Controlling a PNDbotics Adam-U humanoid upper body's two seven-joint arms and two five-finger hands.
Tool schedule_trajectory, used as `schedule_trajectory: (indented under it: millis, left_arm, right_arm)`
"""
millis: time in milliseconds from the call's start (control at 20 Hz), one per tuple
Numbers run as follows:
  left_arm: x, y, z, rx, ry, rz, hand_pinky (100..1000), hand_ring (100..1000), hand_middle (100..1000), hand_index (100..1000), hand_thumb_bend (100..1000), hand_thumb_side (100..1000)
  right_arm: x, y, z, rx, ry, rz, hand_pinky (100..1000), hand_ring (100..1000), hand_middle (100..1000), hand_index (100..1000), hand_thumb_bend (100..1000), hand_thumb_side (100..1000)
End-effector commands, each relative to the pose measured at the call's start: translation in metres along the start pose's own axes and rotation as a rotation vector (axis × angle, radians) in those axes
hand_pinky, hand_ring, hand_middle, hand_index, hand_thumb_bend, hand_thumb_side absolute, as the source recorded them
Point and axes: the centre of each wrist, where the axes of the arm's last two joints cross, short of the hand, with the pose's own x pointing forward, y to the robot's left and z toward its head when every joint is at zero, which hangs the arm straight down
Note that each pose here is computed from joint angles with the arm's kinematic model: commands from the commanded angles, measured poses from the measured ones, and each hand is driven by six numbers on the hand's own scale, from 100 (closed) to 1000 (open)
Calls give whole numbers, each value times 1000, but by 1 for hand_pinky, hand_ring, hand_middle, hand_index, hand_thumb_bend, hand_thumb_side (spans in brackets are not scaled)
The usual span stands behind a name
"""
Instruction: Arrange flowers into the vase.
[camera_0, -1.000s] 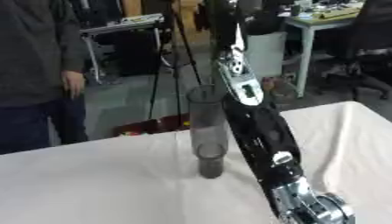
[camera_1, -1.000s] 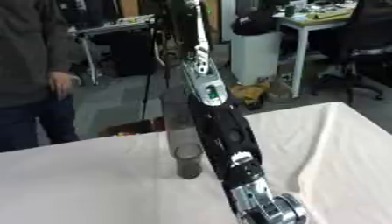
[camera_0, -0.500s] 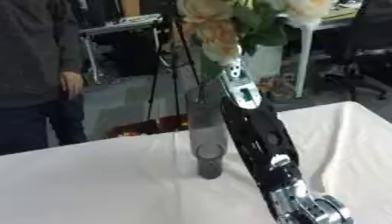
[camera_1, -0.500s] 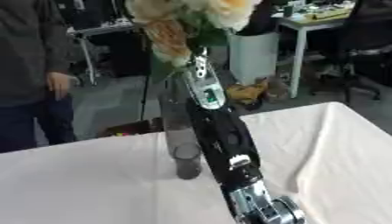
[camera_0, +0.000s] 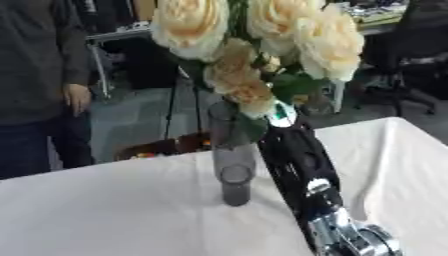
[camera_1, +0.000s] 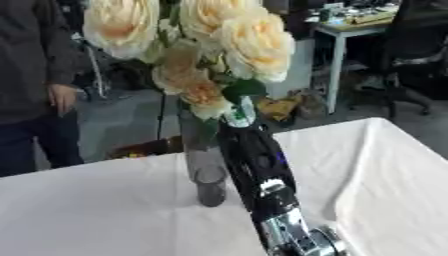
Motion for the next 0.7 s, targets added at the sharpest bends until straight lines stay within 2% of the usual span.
schedule_trajectory:
  millis: [50,700]
  left_arm:
    - [5,4,-2,3,-20,-10,556,737,647,648,344,1000]
    - [4,5,-1,8,-14,-12,559,736,648,649,343,1000]
  right_arm:
    - [4,-7,-10,11,10,41,100,100,100,100,567,1000]
    - [-5,-13,-8,52,121,129,100,100,100,100,587,1000]
